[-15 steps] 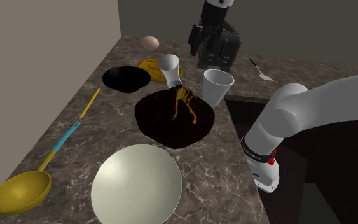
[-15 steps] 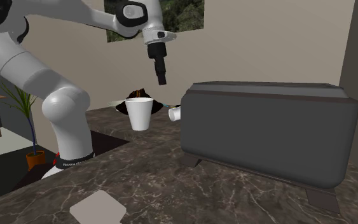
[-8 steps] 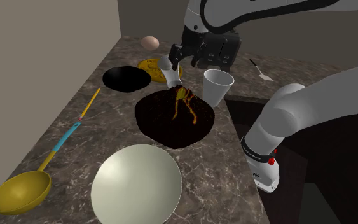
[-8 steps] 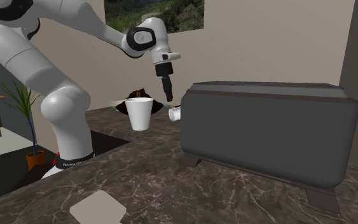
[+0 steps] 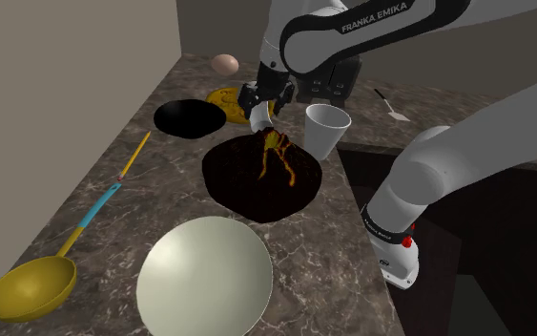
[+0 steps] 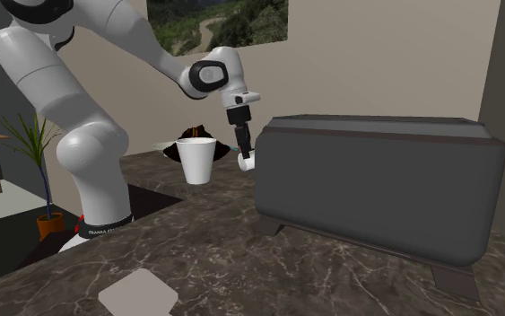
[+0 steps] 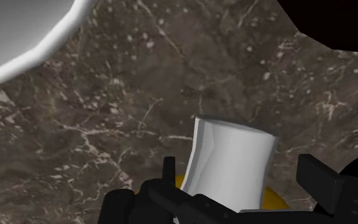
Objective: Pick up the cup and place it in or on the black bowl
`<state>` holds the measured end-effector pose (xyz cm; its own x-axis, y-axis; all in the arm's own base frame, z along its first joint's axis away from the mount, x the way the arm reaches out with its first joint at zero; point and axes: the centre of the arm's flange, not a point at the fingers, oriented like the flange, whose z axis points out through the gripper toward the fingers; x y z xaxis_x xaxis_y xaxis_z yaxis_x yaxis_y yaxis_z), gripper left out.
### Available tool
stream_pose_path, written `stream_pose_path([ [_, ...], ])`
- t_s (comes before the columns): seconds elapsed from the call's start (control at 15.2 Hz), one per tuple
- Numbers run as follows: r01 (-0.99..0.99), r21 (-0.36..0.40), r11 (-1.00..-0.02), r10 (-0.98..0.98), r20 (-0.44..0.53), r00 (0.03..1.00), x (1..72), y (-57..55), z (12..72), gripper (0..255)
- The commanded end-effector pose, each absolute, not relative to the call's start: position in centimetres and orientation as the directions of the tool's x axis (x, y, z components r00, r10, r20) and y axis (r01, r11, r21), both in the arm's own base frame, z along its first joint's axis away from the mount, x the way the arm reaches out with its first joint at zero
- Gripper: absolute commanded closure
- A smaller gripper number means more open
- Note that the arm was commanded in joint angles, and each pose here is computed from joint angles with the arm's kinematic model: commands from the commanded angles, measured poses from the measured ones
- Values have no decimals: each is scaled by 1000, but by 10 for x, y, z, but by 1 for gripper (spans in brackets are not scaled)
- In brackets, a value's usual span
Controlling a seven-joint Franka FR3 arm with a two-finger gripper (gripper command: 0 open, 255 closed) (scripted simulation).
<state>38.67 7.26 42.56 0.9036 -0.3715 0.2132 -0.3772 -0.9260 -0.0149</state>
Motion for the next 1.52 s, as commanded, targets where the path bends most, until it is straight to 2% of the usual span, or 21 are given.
stream_pose_path([
  [0.0, -378, -15, -926, -372, 214, 903, 389, 72, 415, 0],
  [0.59, -378, -15, -926, -372, 214, 903, 390, 72, 407, 0],
  [0.66, -378, -15, -926, -372, 214, 903, 390, 72, 407, 255],
  [1.45, -378, -15, -926, -372, 214, 903, 390, 72, 423, 255],
])
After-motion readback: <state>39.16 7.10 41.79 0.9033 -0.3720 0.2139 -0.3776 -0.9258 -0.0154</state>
